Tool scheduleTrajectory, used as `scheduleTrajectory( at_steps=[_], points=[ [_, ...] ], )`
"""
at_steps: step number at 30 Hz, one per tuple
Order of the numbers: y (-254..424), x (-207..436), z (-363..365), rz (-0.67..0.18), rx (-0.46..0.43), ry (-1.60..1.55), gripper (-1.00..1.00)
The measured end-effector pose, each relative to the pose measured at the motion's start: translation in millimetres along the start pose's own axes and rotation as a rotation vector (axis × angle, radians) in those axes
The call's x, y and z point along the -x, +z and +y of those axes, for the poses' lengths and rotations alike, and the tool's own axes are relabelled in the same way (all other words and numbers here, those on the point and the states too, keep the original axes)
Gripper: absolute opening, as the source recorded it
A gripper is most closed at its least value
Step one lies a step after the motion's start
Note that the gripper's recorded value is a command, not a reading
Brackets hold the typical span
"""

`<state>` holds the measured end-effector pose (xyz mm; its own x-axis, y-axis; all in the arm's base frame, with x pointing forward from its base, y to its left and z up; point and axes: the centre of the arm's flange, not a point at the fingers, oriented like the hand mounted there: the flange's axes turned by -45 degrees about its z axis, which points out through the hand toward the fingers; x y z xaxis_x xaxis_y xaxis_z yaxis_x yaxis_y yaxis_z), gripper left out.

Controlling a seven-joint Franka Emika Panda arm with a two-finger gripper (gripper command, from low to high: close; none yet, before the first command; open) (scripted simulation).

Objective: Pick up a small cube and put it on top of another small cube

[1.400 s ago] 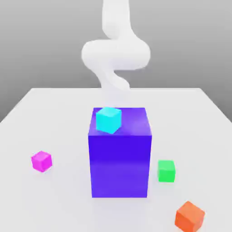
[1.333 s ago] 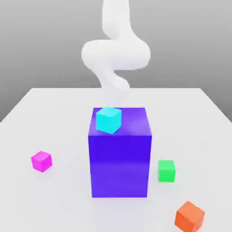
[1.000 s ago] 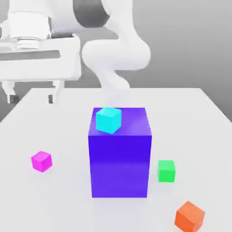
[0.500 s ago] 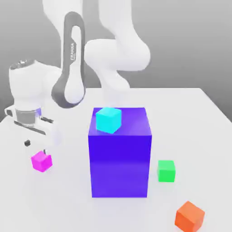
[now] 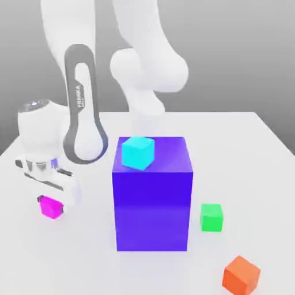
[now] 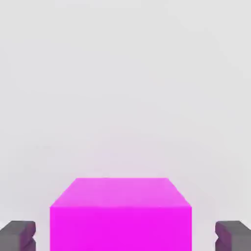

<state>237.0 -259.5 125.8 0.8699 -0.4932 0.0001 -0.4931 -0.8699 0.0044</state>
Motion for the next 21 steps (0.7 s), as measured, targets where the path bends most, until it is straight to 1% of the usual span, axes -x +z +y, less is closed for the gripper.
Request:
scheduleTrajectory(
  at_steps=[4,13,21],
  points=[
    [1,0,0,0.000,-0.001,0.000,-1.00],
    [-34,-5,6,0.008,0.023,-0.005,-1.00],
    [-60,-2,3,0.006,0.009,0.000,-1.00]
  ],
)
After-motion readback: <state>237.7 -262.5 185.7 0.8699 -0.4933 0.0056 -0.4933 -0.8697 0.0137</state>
